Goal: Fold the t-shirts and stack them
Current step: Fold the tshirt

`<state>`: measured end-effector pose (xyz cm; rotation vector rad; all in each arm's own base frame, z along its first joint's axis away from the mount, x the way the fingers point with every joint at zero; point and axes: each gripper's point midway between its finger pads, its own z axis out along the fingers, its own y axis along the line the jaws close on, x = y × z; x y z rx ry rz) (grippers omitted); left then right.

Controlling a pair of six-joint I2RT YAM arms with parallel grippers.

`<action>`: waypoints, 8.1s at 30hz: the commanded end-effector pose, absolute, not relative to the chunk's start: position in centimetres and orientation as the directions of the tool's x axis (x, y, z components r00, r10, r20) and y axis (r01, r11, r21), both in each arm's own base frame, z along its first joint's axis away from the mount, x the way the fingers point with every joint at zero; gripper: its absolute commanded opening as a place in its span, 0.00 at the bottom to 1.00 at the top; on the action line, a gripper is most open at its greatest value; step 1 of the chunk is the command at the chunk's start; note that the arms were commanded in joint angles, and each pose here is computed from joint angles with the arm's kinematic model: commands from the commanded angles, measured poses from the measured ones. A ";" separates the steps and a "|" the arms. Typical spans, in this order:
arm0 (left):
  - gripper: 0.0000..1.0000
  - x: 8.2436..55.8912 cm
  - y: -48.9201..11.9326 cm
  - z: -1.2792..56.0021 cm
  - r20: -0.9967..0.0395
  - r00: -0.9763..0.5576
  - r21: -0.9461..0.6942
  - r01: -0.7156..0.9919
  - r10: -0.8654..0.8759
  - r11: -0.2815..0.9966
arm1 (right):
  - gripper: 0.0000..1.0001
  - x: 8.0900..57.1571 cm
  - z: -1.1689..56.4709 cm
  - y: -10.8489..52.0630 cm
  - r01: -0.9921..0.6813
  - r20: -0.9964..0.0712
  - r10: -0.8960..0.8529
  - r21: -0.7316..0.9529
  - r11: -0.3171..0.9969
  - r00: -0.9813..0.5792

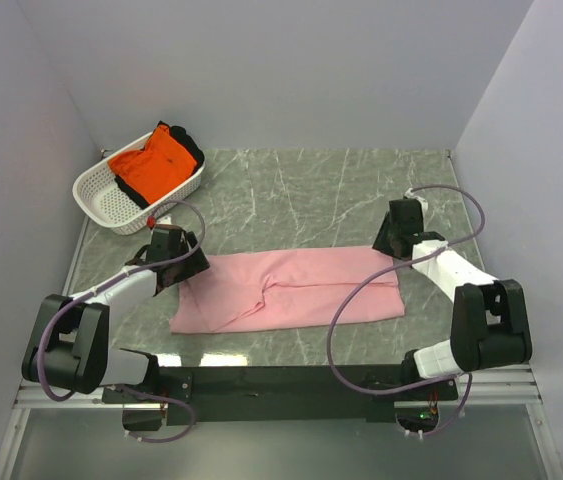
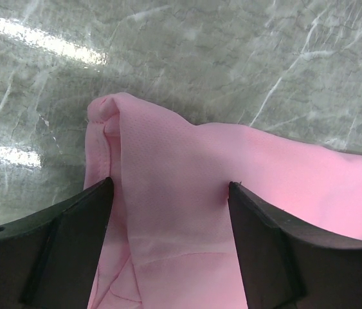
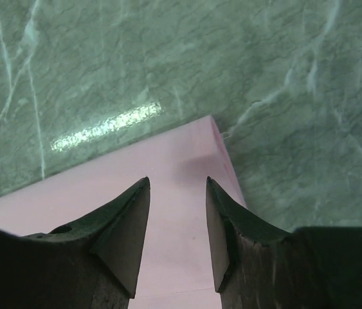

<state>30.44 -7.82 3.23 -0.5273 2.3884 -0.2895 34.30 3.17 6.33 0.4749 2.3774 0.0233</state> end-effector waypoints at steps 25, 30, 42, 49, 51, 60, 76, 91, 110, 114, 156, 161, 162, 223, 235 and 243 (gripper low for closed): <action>0.76 31.8 -8.5 4.8 -0.578 -0.691 -0.372 -0.249 -0.433 0.894 | 0.44 35.9 2.6 0.3 0.377 -0.495 0.452 0.250 0.892 -0.742; 0.76 32.0 -8.6 4.8 -0.574 -0.695 -0.377 -0.246 -0.433 0.893 | 0.26 35.8 1.7 0.1 0.394 -0.456 0.465 0.247 0.885 -0.759; 0.73 36.5 -11.2 7.0 -0.582 -0.712 -0.416 -0.152 -0.391 0.896 | 0.00 32.3 2.1 -7.0 0.610 -0.493 0.620 0.207 0.765 -0.611; 0.73 37.1 -12.4 6.8 -0.583 -0.731 -0.410 -0.110 -0.353 0.905 | 0.00 31.5 3.6 -9.1 0.652 -0.535 0.659 0.240 0.719 -0.529; 0.73 37.2 -13.2 7.1 -0.590 -0.730 -0.423 -0.082 -0.344 0.902 | 0.00 31.4 3.3 -8.9 0.649 -0.527 0.661 0.246 0.720 -0.533; 0.70 38.0 -15.5 6.5 -0.590 -0.753 -0.404 -0.037 -0.291 0.914 | 0.00 31.6 3.2 -8.1 0.622 -0.517 0.661 0.281 0.731 -0.544; 0.01 38.0 -14.2 4.1 -0.566 -0.769 -0.342 -0.110 -0.298 0.933 | 0.00 31.3 3.9 -8.8 0.641 -0.542 0.659 0.261 0.722 -0.521; 0.01 38.4 -13.6 4.0 -0.552 -0.773 -0.356 -0.120 -0.312 0.927 | 0.00 30.9 3.9 -9.3 0.658 -0.552 0.663 0.251 0.710 -0.505; 0.01 50.9 -16.5 3.4 -0.546 -0.794 -0.295 -0.114 -0.265 0.949 | 0.00 29.8 5.3 -5.8 0.586 -0.585 0.653 0.340 0.735 -0.480; 0.01 53.0 -16.5 3.0 -0.561 -0.787 -0.266 -0.125 -0.259 0.956 | 0.01 29.0 6.6 -6.0 0.592 -0.613 0.640 0.323 0.738 -0.463; 0.91 33.4 -17.2 3.1 -0.495 -0.838 -0.345 -0.053 -0.230 0.937 | 0.65 41.8 7.3 8.8 -0.106 -0.506 0.069 0.309 0.945 -0.860; 0.91 33.9 -17.3 1.7 -0.471 -0.856 -0.331 -0.054 -0.214 0.942 | 0.64 40.9 5.2 9.1 -0.101 -0.446 0.058 0.325 0.940 -0.893; 0.92 34.2 -17.4 1.8 -0.474 -0.854 -0.331 -0.053 -0.215 0.942 | 0.64 40.9 5.0 9.0 -0.098 -0.439 0.058 0.324 0.941 -0.896; 0.90 60.4 -29.0 6.9 -0.663 -0.732 -0.534 0.320 -0.153 0.783 | 0.58 28.8 2.7 17.3 -0.117 -0.306 0.024 0.432 0.894 -0.952; 0.91 62.4 -29.4 9.4 -0.693 -0.687 -0.591 0.366 -0.220 0.719 | 0.59 29.3 3.2 17.7 -0.100 -0.324 0.043 0.411 0.906 -0.945; 0.93 61.6 -26.6 12.8 -0.741 -0.634 -0.506 0.306 -0.224 0.806 | 0.62 28.8 3.1 14.1 -0.006 -0.355 0.089 0.258 0.966 -0.931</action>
